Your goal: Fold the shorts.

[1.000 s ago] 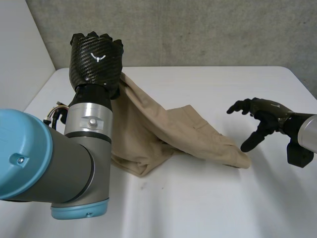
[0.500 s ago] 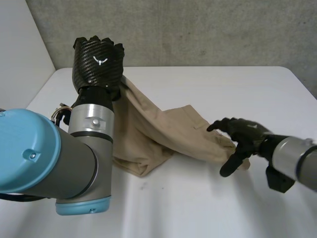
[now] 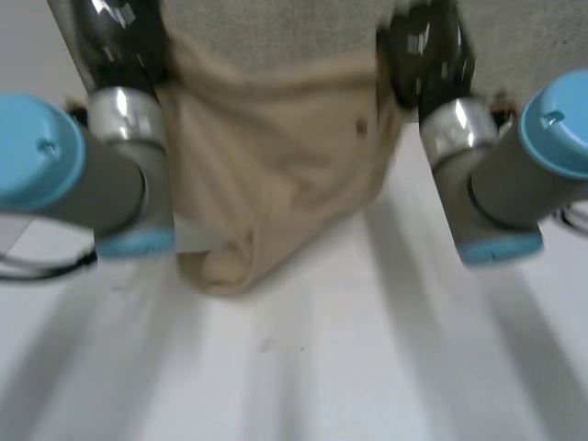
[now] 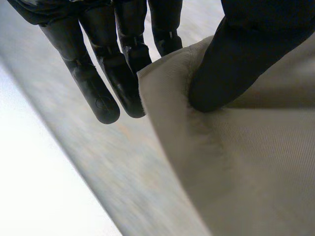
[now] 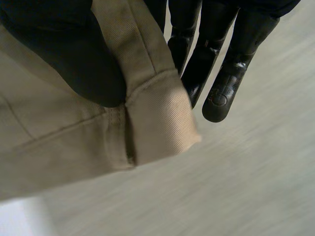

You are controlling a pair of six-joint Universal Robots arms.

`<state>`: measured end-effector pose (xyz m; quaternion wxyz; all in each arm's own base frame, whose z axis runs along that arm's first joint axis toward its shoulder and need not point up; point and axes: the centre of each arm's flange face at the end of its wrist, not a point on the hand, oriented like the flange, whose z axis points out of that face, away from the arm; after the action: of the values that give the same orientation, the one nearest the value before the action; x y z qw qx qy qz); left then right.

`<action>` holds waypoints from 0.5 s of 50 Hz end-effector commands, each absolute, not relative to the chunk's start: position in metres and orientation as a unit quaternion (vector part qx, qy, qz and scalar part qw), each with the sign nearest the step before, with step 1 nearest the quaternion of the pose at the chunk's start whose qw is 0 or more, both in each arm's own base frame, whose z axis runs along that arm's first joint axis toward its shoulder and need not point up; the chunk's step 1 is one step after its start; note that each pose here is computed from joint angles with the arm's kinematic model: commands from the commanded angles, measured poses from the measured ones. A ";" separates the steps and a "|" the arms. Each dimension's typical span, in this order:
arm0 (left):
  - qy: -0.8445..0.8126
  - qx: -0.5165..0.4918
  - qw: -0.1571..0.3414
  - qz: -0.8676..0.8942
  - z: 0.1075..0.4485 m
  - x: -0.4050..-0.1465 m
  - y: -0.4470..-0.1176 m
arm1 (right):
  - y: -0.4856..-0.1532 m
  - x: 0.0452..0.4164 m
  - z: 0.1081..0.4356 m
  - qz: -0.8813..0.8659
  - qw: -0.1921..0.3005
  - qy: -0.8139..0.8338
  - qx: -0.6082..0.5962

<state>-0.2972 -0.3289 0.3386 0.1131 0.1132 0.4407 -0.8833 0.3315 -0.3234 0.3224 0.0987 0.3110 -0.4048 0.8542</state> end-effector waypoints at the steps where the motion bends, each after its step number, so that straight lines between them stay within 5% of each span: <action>1: 0.227 -0.016 0.101 -0.969 0.432 -0.280 -0.343 | -0.325 0.341 0.407 0.945 0.157 -0.203 0.205; 9: 0.301 0.035 0.073 -0.950 0.384 -0.284 -0.325 | -0.325 0.345 0.369 0.913 0.143 -0.273 0.268; 17: 0.438 0.112 0.066 -0.890 0.278 -0.279 -0.296 | -0.315 0.334 0.281 0.826 0.125 -0.409 0.367; 25: 0.549 0.227 0.040 -0.803 0.186 -0.287 -0.220 | -0.268 0.305 0.182 0.677 0.076 -0.567 0.463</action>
<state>-0.2838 -0.2833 0.2608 0.0578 0.1320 0.4580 -0.8772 0.3316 -0.3091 0.2641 0.1178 0.3858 -0.4344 0.8054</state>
